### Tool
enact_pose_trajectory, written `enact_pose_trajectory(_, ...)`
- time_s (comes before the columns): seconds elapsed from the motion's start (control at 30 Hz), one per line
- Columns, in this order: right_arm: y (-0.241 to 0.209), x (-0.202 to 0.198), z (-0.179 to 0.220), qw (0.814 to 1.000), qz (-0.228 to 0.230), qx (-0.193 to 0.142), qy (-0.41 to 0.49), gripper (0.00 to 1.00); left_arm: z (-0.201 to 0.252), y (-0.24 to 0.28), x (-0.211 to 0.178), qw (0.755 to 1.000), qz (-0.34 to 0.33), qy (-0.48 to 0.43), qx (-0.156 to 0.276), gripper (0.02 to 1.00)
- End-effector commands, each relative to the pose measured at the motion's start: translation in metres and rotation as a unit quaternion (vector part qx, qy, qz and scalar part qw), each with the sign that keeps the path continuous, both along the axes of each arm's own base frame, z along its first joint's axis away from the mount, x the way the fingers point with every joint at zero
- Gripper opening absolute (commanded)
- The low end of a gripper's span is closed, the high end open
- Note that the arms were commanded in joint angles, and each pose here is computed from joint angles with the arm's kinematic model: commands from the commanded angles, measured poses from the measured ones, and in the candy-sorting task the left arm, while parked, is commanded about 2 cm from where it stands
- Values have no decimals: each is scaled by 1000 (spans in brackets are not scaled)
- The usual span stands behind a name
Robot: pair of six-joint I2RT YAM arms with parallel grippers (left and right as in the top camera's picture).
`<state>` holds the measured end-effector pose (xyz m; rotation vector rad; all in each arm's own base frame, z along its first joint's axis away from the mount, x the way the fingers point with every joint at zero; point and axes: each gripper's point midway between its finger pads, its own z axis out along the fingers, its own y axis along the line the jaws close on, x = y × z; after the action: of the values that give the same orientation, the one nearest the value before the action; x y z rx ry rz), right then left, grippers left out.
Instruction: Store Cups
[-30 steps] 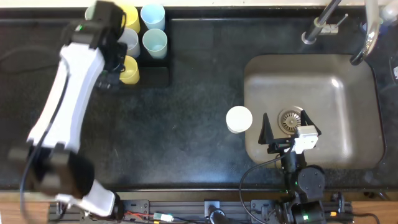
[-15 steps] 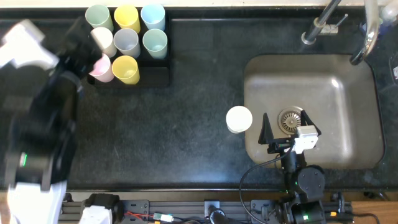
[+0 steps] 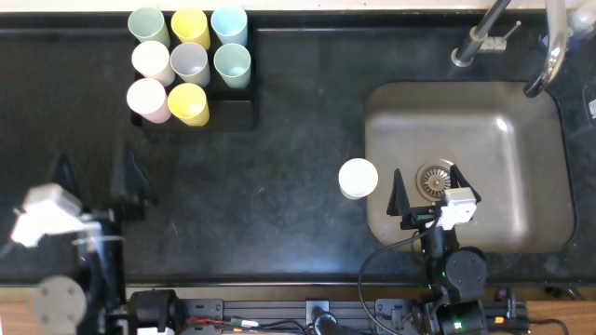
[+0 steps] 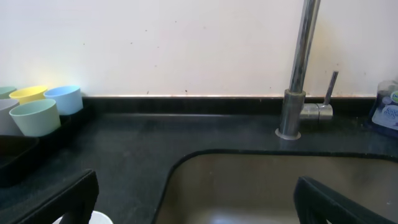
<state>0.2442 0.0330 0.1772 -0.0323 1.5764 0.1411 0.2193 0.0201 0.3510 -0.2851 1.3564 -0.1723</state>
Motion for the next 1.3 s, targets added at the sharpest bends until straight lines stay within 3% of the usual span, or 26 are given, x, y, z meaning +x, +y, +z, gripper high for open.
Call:
enact_pose_trajectory(0.03,-1,0,-3,1000,-1,0,-1,996,-26,-21,-9,997,-53,-39,38,1000)
enact_pose_trajectory(0.17,-1,0,-3,1000,-1,0,-1,998,-46,-36,-7,994,-90,-51,41,1000)
enact_pose_trajectory(0.57,-1,0,-3,1000,-1,0,-1,998,-118,-51,18,993,-115,-27,31,1000)
enact_pose_trajectory(0.77,-1,0,-3,1000,-1,0,-1,998,-145,-59,22,989,-123,29,76,1000)
enact_pose_trajectory(0.97,-1,0,-3,1000,-1,0,-1,998,-195,-59,23,980,-130,130,80,1000)
enact_pose_trajectory(1.3,-1,0,-3,1000,-1,0,-1,998,-195,-54,24,981,-115,131,81,1000)
